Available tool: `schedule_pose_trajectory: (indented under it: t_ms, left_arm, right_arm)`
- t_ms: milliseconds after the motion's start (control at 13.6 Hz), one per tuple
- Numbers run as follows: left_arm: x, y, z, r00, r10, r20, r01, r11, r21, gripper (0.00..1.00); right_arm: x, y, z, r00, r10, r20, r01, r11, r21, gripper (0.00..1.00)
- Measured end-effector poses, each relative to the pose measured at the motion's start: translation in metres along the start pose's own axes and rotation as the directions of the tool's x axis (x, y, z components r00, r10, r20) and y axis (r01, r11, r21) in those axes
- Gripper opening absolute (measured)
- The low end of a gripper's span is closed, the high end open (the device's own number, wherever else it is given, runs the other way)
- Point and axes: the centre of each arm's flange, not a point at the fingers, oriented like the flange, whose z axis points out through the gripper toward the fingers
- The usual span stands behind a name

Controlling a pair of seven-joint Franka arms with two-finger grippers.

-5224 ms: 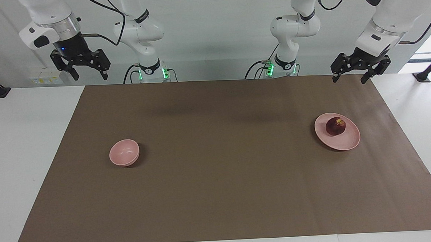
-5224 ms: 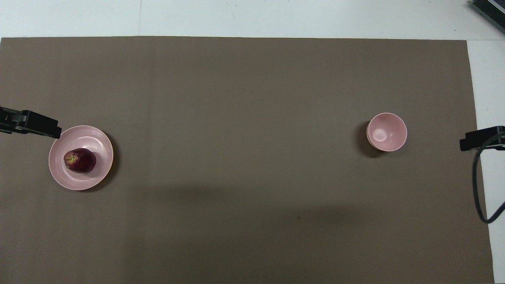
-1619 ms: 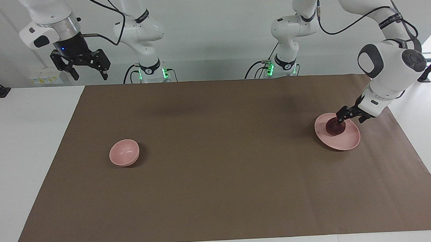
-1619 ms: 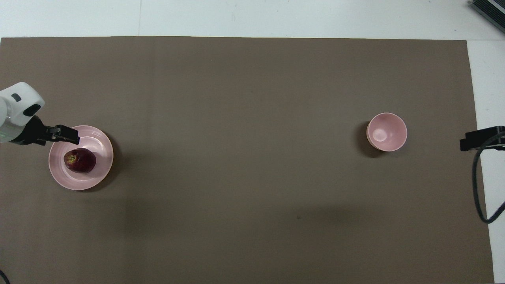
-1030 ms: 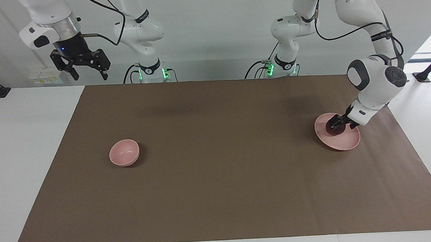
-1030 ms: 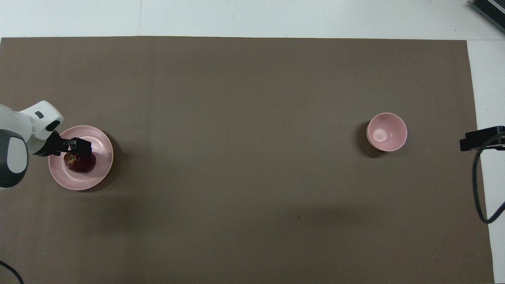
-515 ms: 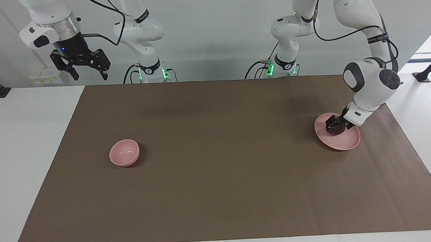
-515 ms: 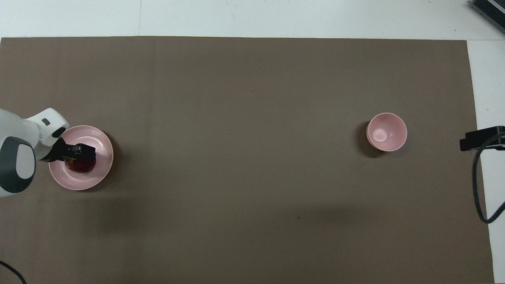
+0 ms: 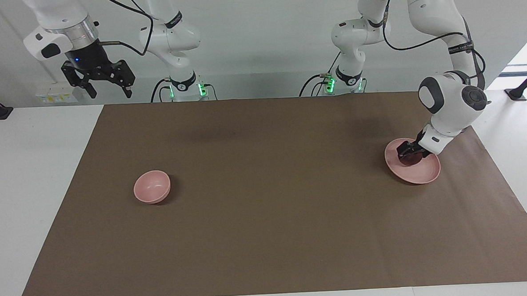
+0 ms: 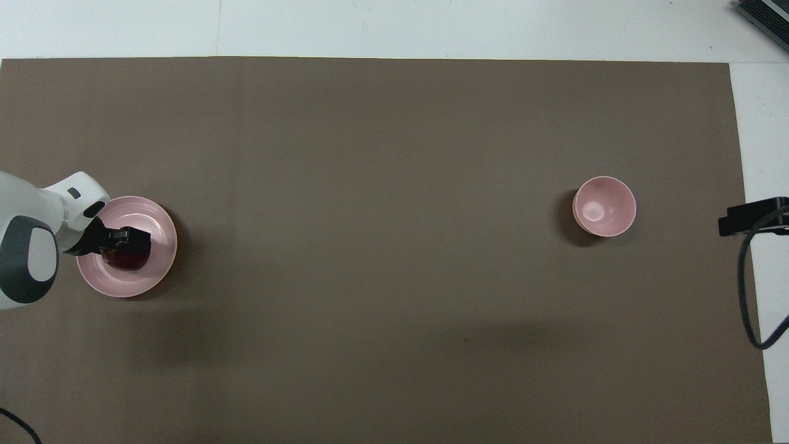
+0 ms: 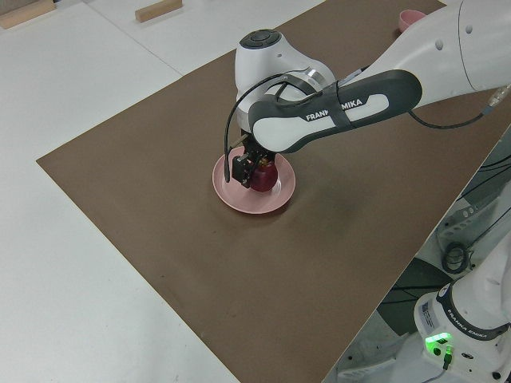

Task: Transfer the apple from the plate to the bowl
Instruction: 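Close the left gripper on the apple and lift it off the plate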

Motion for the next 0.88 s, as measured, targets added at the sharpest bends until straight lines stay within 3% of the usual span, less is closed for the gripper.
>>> schedule_pose_trajectory:
  t_ms: [147,294,883]
  left_arm:
    - [0.0,0.0002,0.0002,1.0,0.0,-0.001,0.0,1.0,0.0,1.0]
    - [-0.0002,0.0,-0.0011,1.0,-0.002,-0.004,0.002,1.0,0.001,0.76]
    - [-0.0007,0.0009,-0.0015,1.0,0.0,-0.005,0.0,1.0,0.0,0.74]
  right_arm:
    - [0.0,0.0,0.0,1.0,0.0,0.0,0.0,1.0,0.0,1.0]
    - [0.0,0.0,0.0,1.0,0.0,0.0,0.0,1.0,0.0,1.0]
    - [0.0,0.0,0.0,1.0,0.0,0.0,0.0,1.0,0.0,1.0]
